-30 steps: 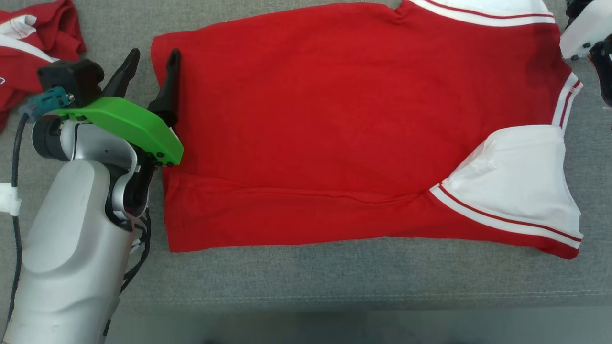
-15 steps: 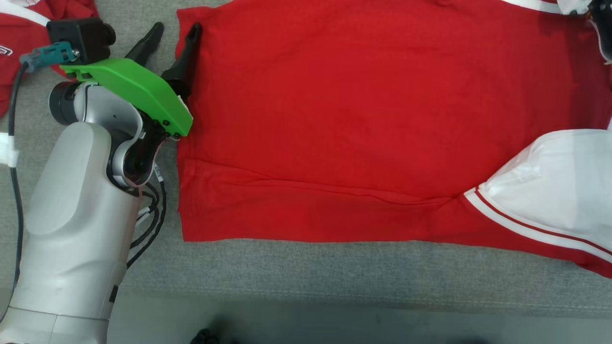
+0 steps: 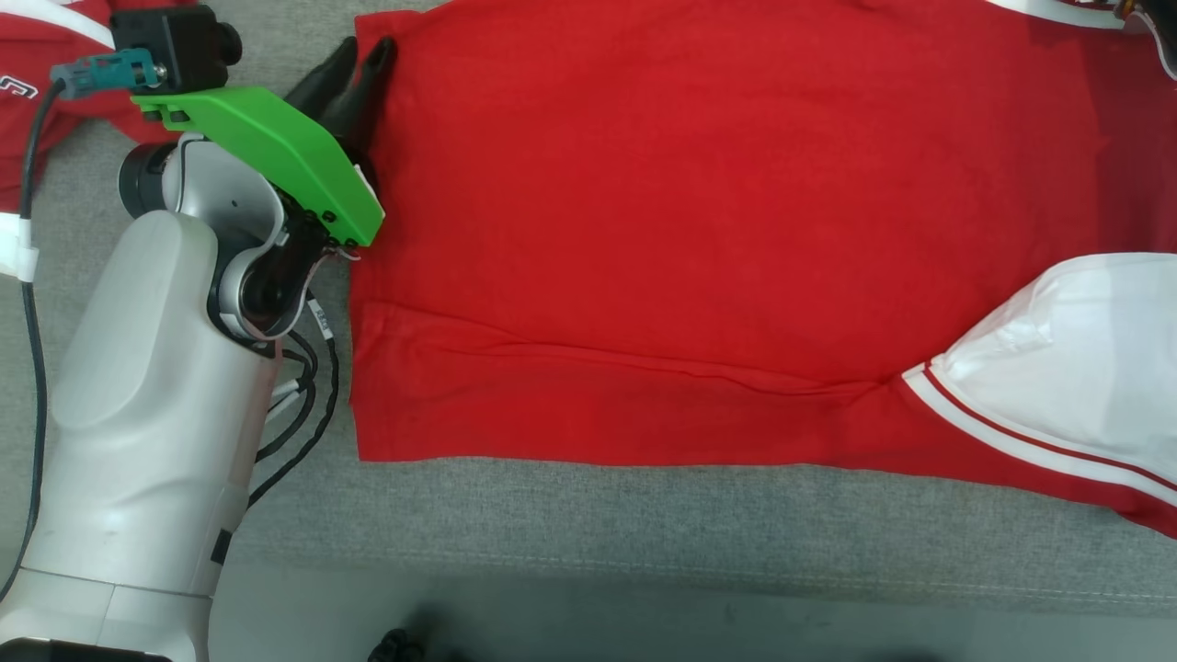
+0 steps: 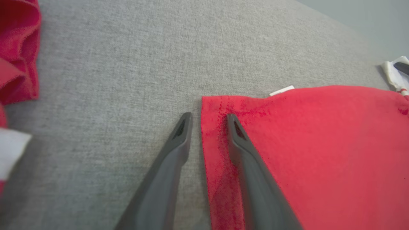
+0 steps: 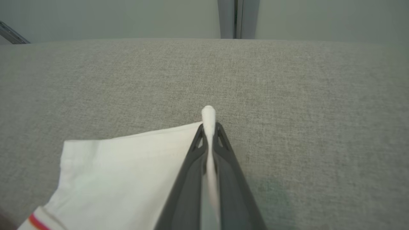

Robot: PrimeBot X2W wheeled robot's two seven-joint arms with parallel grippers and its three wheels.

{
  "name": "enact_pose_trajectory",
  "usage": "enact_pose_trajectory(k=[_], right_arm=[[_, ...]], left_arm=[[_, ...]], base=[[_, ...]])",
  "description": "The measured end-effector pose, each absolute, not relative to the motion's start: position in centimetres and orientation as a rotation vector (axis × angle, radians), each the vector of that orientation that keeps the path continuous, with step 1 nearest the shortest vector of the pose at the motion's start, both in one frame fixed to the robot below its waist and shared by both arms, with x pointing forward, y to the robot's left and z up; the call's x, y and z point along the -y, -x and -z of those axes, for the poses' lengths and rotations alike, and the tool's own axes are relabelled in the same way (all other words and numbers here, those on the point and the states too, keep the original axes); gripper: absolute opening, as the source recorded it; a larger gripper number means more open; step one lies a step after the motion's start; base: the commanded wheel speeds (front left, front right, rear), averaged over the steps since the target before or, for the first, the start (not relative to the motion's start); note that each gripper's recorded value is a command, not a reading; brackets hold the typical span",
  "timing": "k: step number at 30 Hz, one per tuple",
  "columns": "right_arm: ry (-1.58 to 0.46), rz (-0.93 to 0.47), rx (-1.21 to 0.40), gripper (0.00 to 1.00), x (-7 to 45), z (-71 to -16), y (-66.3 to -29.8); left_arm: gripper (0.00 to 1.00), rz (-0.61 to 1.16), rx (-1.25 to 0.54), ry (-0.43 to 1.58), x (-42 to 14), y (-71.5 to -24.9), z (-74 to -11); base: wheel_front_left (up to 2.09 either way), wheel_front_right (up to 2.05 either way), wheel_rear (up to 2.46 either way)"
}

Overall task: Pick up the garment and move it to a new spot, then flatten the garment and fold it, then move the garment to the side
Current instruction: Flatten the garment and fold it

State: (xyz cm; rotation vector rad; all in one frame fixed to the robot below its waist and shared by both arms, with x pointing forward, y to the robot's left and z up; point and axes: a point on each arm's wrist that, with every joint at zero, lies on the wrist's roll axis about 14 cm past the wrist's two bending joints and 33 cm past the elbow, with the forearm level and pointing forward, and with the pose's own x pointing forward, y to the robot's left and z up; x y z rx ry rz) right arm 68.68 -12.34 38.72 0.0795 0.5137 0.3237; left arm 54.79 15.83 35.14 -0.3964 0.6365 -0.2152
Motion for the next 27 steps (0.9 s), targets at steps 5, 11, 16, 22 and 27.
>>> enact_pose_trajectory(k=[5, 11, 16, 22, 27], right_arm=[[-0.077, -0.327, -0.481, 0.0, 12.7, -39.8, -68.8], [-0.077, -0.345, -0.398, 0.0, 12.6, -41.9, -69.0], [-0.078, -0.364, -0.323, 0.0, 12.6, -43.9, -68.8], [-0.077, -0.41, -0.257, 0.0, 12.6, -45.1, -67.1], [-0.077, -0.469, -0.197, 0.0, 13.0, -45.8, -64.2]], left_arm=[[0.0, 0.236, -0.618, 0.389, -15.4, -55.0, -35.5], [0.0, 0.227, -0.538, 0.393, -15.6, -55.9, -36.8], [0.0, 0.206, -0.463, 0.391, -16.2, -56.7, -38.3], [0.0, 0.215, -0.434, 0.392, -16.4, -56.6, -39.5], [0.0, 0.242, -0.452, 0.406, -16.0, -55.0, -39.1]], base=[[0.0, 0.0, 0.0], [0.0, 0.0, 0.0], [0.0, 0.0, 0.0], [0.0, 0.0, 0.0], [0.0, 0.0, 0.0]])
